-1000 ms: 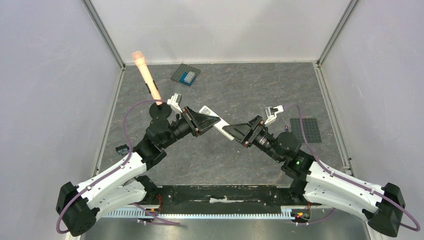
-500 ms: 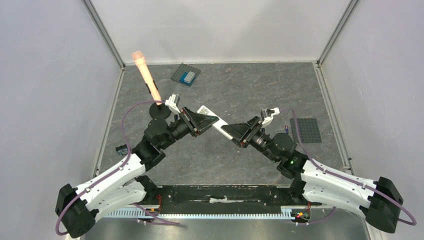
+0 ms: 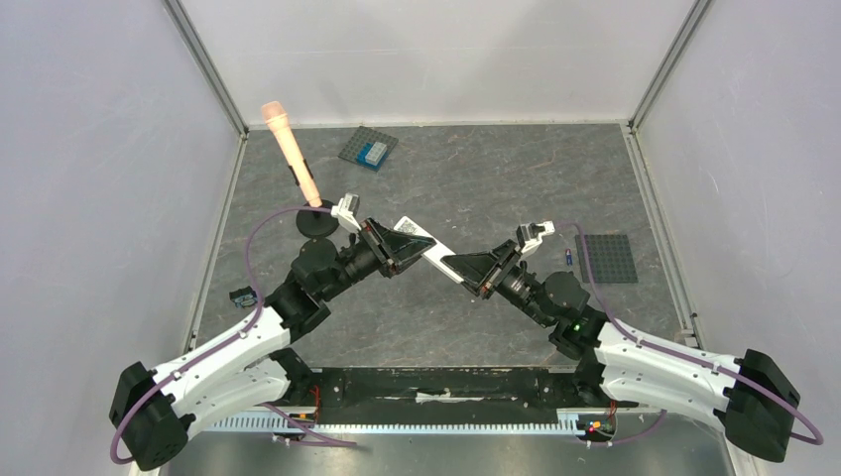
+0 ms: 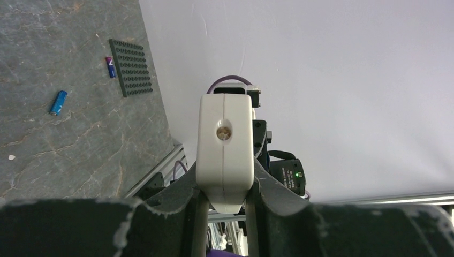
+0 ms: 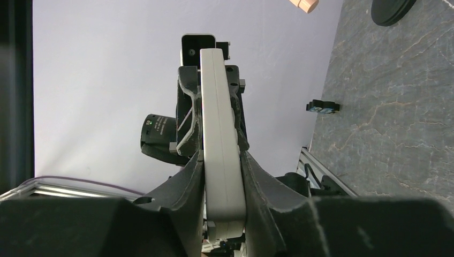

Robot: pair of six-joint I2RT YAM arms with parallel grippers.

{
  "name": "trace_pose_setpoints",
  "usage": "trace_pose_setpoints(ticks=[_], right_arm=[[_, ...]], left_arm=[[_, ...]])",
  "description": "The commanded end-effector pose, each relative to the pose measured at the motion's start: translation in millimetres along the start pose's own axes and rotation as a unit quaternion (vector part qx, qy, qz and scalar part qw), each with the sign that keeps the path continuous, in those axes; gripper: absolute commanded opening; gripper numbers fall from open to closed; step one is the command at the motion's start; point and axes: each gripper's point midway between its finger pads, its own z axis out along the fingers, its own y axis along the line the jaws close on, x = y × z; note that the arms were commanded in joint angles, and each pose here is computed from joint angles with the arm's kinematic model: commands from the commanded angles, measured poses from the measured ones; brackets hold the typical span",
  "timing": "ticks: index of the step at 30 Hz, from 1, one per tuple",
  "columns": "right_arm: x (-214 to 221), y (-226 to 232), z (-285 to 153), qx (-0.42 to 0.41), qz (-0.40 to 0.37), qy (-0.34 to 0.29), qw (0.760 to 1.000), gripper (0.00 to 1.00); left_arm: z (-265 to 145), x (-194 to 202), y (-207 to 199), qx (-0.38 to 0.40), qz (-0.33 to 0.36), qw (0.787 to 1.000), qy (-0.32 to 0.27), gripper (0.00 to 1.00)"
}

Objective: Load the batteries into the remote control

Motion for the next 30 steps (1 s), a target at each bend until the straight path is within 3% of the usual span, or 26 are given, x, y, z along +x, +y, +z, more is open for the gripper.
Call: trace_pose_setpoints(ticks=[1,6,16,17,19,22,27,30], right_arm=[[2.7,-24.7,-7.7,0.028,-0.024,0.004,0.999,0.17],[3.9,-20.7,-10.6,0.012,-0.029,0.007,0.999,0.0],[1.5,-21.4,-12.5,0.016,-0.019,0.001,1.0,0.0],[1.2,-22.8,-11.3,0.022,-0.021,0.0,1.0,0.03],[1.2,-24.4,-8.5,0.027,-0.024,0.0,0.999,0.25],[2.0,-31.6,-4.4,0.043,-0.022,0.0,0.999,0.45],[4.0,-55.9,-2.7,0.086,-0.016,0.003,0.996,0.58],[3.0,-65.0,-5.4,0.094,-0.009,-0.002,0.996,0.59]], left_arm=[[-6.1,-24.6,-51.6,0.083,-0.019,0.995,-0.054,0.02],[-5.8,-26.5,-48.8,0.078,-0.02,0.995,-0.06,0.02],[-7.5,-28.3,-21.1,0.035,0.015,0.996,-0.076,0.02],[-8.5,-28.7,-17.7,0.031,0.022,0.996,-0.079,0.02],[-10.3,-29.6,-10.2,0.022,0.026,0.996,-0.085,0.02],[-10.8,-29.7,-1.5,0.014,0.032,0.995,-0.089,0.02],[-12.9,-32.2,24.6,-0.029,0.063,0.993,-0.1,0.02],[-17.4,-33.0,40.3,-0.053,0.08,0.99,-0.106,0.02]])
